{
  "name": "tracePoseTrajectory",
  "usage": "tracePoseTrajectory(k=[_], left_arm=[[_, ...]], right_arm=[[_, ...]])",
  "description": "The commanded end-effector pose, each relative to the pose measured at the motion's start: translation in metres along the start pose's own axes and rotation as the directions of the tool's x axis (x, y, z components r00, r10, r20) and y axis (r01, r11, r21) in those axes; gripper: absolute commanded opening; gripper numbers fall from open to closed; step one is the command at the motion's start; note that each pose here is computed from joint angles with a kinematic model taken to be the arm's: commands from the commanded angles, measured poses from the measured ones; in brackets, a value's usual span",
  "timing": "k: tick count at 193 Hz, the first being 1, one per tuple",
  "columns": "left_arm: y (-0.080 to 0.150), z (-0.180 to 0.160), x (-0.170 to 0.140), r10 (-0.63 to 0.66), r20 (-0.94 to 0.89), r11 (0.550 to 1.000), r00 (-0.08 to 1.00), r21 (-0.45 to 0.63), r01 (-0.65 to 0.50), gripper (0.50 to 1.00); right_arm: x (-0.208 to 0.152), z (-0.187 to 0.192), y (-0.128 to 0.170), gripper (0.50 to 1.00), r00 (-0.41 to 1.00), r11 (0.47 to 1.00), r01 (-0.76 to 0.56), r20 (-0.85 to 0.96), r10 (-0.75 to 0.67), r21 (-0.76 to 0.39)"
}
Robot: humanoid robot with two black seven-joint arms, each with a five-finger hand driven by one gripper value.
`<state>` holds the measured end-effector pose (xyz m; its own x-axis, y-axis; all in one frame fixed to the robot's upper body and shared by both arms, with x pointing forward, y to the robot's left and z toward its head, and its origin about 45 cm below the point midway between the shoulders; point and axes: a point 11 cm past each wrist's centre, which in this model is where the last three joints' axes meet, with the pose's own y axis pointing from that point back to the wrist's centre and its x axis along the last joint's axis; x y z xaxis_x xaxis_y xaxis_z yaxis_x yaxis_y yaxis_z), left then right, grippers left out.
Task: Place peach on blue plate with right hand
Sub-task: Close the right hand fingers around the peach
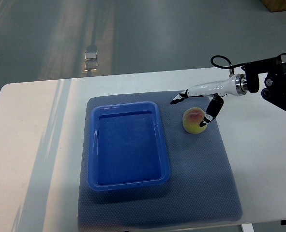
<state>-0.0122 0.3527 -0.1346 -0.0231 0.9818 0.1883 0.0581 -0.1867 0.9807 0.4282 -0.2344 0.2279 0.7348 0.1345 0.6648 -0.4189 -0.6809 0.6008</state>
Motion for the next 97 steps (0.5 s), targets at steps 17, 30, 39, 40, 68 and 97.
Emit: tracePoseTrajectory(k=[17,30,39,40,68,97], left_arm=[[0.000,0.000,0.000,0.000,0.000,1.000,1.000,0.000,0.000,1.000],[0.000,-0.001,0.000,0.000,0.000,1.000,1.000,0.002,0.000,1.000],[0.000,-0.001,0.000,0.000,0.000,1.000,1.000,0.002,0.000,1.000],[0.000,-0.001,0.000,0.000,0.000,1.000,1.000,0.002,0.000,1.000],[0.000,-0.001,0.000,0.000,0.000,1.000,1.000,0.002,0.000,1.000],[0.000,-0.001,0.000,0.000,0.000,1.000,1.000,0.002,0.000,1.000]], right_arm=[[-0.013,0.008,-0.005,0.928,0.999,0.999,0.018,-0.030,-0.019,-0.033],[-0.018,0.013,-0.005,0.928,0.999,0.998,0.028,-0.033,-0.030,-0.047],[-0.020,0.016,-0.005,0.928,0.999,0.998,0.029,-0.033,-0.031,-0.055],[-0.020,0.015,-0.006,0.928,0.999,0.998,0.030,-0.034,-0.032,-0.054],[-0.020,0.019,-0.004,0.924,0.999,0.997,0.025,-0.034,-0.027,-0.067],[-0.023,0.023,-0.004,0.897,0.999,0.996,0.025,-0.026,-0.028,-0.081]])
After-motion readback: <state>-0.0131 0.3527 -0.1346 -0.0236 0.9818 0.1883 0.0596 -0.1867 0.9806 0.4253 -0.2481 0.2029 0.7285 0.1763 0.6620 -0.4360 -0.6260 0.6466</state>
